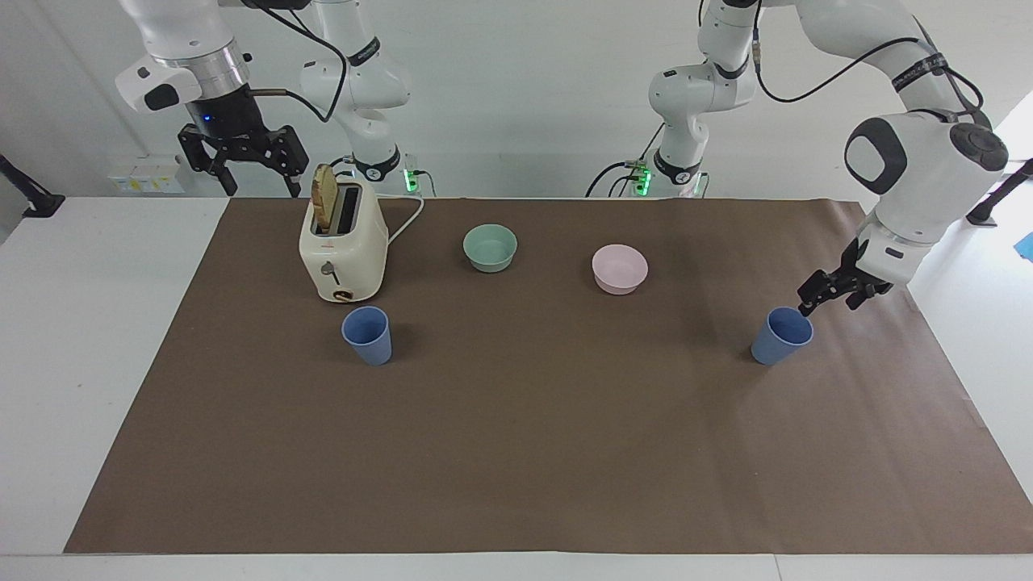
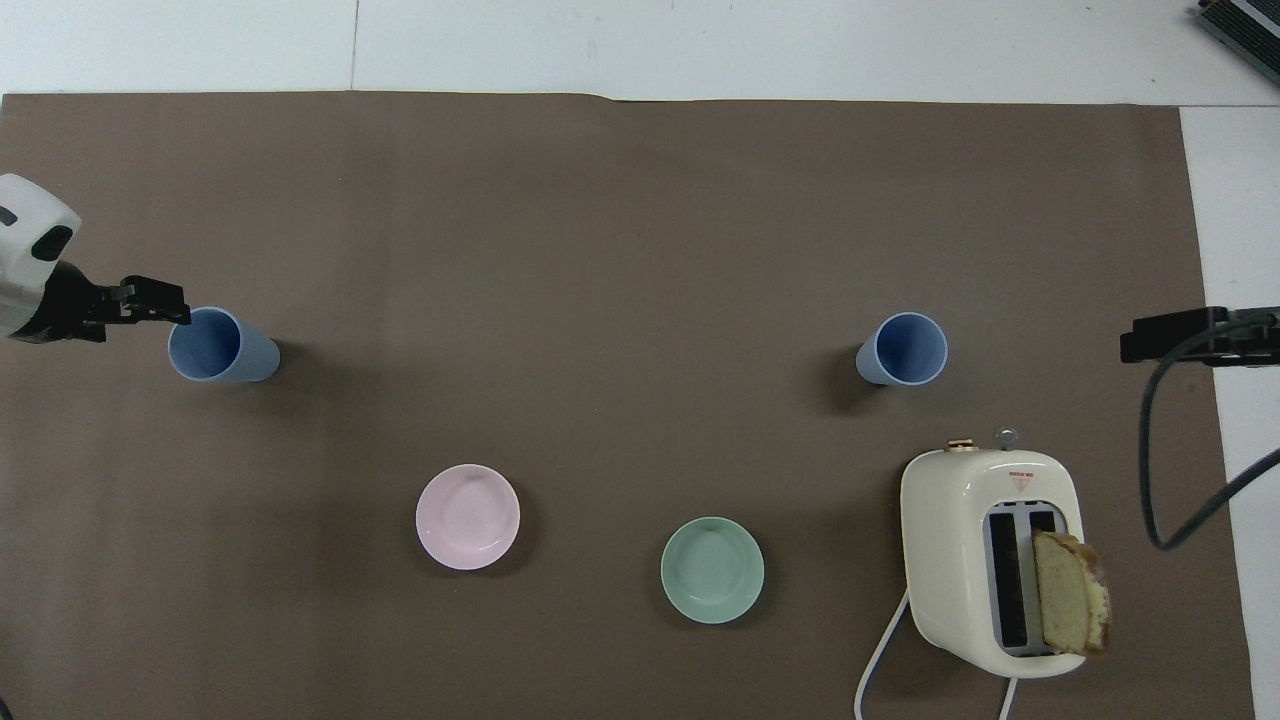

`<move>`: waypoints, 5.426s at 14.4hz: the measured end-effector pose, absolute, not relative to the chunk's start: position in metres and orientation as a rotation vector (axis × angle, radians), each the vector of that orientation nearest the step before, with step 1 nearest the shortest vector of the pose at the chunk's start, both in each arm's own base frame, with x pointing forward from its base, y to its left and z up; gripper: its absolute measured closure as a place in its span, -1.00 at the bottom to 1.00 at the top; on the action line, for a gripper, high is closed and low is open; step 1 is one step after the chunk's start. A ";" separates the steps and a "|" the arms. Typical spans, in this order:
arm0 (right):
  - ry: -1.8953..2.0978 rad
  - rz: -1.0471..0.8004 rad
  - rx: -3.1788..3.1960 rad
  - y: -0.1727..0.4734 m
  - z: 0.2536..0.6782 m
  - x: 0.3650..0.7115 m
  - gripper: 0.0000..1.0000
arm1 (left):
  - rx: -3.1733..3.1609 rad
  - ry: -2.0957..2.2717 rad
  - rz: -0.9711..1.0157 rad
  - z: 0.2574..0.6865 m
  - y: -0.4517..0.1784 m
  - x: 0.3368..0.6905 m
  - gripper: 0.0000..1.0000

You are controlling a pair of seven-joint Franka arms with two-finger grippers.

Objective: Stack blue cups with both arms
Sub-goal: 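Reach the left gripper to the nearby blue cup and grasp it, then slide the blue cup toward the table centre and open the left gripper, then retract the left gripper while the right gripper reaches the other cup, then grasp the second blue cup with the right gripper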

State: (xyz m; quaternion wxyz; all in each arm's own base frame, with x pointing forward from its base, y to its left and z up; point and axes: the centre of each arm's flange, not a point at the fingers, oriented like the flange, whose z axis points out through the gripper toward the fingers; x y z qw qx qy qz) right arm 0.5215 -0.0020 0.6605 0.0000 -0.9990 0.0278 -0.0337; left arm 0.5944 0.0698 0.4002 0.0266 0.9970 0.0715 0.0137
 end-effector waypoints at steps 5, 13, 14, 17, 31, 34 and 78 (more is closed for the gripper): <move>0.087 -0.106 -3.139 -0.002 0.661 0.521 -1.00 | 3.079 0.219 0.033 0.384 0.067 0.590 -0.32; 0.087 -0.106 -3.139 -0.002 0.661 0.521 -1.00 | 3.015 0.249 0.105 0.404 0.062 0.600 0.91; 0.087 -0.106 -3.139 -0.002 0.661 0.521 -1.00 | 3.009 0.240 0.129 0.413 0.058 0.604 0.91; 0.087 -0.106 -3.139 -0.002 0.661 0.521 -1.00 | 2.989 0.244 0.195 0.451 0.017 0.618 0.91; 0.087 -0.106 -3.139 -0.002 0.661 0.521 -1.00 | 2.978 0.341 0.199 0.432 -0.330 0.552 0.91; 0.087 -0.106 -3.139 -0.002 0.661 0.521 -1.00 | 2.986 0.301 0.197 0.410 -0.347 0.550 0.91; 0.002 0.105 -3.142 0.030 0.393 0.596 -1.00 | 3.152 -0.209 0.020 0.629 -0.053 0.537 -1.00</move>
